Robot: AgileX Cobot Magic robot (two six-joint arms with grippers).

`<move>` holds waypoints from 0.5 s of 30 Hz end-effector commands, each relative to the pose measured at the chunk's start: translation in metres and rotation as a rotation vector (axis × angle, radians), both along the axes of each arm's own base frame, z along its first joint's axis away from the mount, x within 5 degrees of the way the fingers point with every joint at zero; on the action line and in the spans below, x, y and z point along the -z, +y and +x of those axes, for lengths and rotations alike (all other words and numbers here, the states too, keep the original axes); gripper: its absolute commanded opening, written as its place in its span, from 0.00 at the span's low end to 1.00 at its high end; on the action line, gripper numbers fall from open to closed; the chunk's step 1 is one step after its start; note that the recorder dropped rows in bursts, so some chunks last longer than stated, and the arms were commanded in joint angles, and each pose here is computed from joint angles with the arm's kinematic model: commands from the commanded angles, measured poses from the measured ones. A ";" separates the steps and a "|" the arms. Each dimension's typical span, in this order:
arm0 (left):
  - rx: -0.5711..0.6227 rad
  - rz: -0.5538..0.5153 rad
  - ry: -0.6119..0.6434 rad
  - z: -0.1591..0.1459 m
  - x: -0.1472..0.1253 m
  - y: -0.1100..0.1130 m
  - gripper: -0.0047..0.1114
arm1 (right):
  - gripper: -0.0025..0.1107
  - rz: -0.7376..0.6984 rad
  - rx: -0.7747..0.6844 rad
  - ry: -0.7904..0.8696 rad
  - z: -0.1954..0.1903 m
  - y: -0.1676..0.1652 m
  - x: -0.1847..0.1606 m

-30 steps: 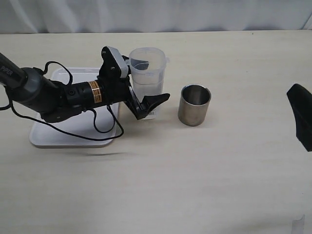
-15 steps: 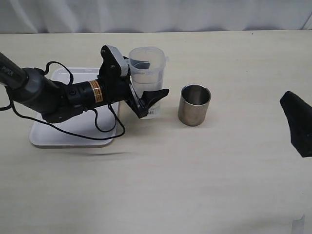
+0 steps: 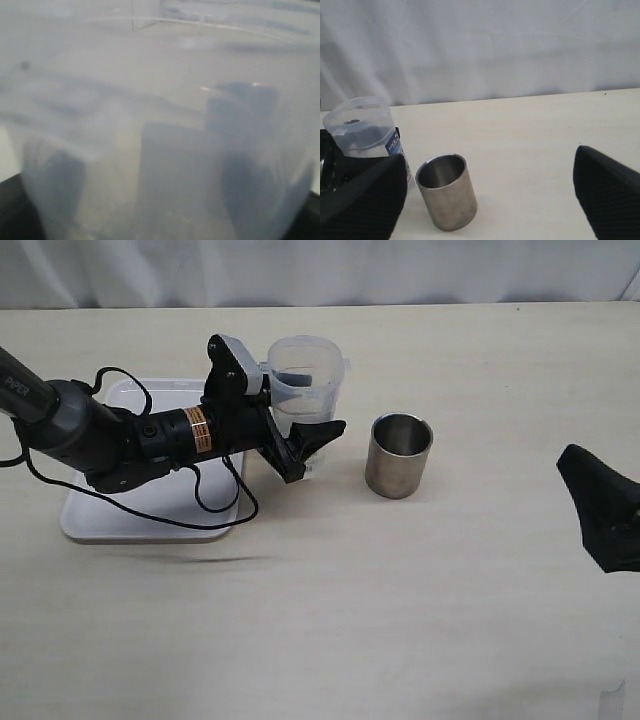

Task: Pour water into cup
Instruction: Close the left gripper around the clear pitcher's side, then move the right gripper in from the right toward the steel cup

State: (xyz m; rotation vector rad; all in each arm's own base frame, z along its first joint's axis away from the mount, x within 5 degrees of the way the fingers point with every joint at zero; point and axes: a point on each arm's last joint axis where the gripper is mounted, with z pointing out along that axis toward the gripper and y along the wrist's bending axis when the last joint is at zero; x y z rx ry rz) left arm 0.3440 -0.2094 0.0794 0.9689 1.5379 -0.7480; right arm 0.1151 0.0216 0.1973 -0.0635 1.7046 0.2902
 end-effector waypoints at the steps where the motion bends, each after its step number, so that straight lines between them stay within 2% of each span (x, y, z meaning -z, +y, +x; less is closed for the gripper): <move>1: -0.002 -0.068 0.045 0.000 -0.004 -0.001 0.05 | 0.76 -0.006 -0.042 0.024 0.005 0.004 0.005; 10: -0.007 -0.081 0.069 0.000 -0.004 -0.001 0.04 | 0.76 -0.001 -0.142 0.043 0.018 0.013 0.016; 15: -0.007 -0.090 0.067 0.000 -0.005 -0.002 0.04 | 0.77 -0.013 -0.156 0.112 0.027 0.014 0.024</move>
